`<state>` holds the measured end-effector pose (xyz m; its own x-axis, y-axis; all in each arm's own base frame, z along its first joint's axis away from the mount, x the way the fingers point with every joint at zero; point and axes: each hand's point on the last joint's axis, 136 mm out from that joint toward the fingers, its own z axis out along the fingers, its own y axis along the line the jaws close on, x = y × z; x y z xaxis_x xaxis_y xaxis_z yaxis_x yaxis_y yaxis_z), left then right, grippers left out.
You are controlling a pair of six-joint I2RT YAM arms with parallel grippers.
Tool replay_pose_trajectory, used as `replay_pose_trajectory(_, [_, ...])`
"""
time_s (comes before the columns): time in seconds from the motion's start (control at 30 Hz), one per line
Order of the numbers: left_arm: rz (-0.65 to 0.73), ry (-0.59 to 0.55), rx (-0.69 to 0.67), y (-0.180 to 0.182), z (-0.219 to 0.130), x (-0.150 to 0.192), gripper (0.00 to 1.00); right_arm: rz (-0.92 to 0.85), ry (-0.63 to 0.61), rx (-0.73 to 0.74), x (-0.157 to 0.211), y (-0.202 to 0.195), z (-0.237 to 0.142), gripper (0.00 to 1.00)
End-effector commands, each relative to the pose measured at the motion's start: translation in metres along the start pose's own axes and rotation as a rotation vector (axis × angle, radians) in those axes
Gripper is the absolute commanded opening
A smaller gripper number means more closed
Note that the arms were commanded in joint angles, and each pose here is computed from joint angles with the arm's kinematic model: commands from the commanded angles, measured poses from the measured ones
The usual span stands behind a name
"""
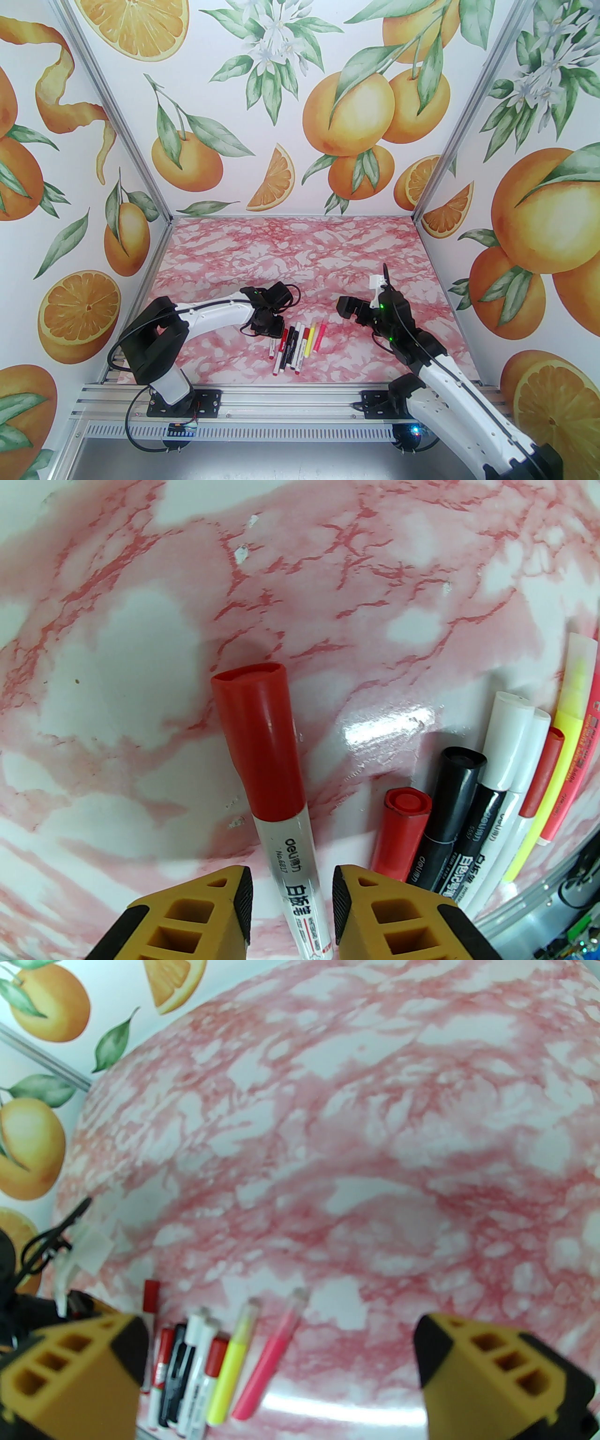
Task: Open the pen caps
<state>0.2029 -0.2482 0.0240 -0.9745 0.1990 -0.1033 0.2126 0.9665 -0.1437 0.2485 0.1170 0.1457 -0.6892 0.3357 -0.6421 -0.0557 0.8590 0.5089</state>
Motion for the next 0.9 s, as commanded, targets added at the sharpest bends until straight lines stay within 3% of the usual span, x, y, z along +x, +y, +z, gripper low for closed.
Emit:
replay_pose_trajectory(0.0, [-0.006, -0.002, 0.008, -0.005, 0.002, -0.003, 0.33, 0.012, -0.003, 0.006, 0.002, -0.002, 0.001, 1.00])
replay_pose_trajectory(0.47, [-0.008, 0.051, -0.025, 0.000, 0.010, 0.019, 0.35, 0.011, 0.059, -0.041, 0.006, 0.010, 0.017, 1.00])
replay_pose_trajectory(0.87, [-0.009, 0.050, -0.053, 0.005, 0.017, 0.021, 0.30, 0.012, 0.057, -0.054, 0.003, 0.016, 0.021, 1.00])
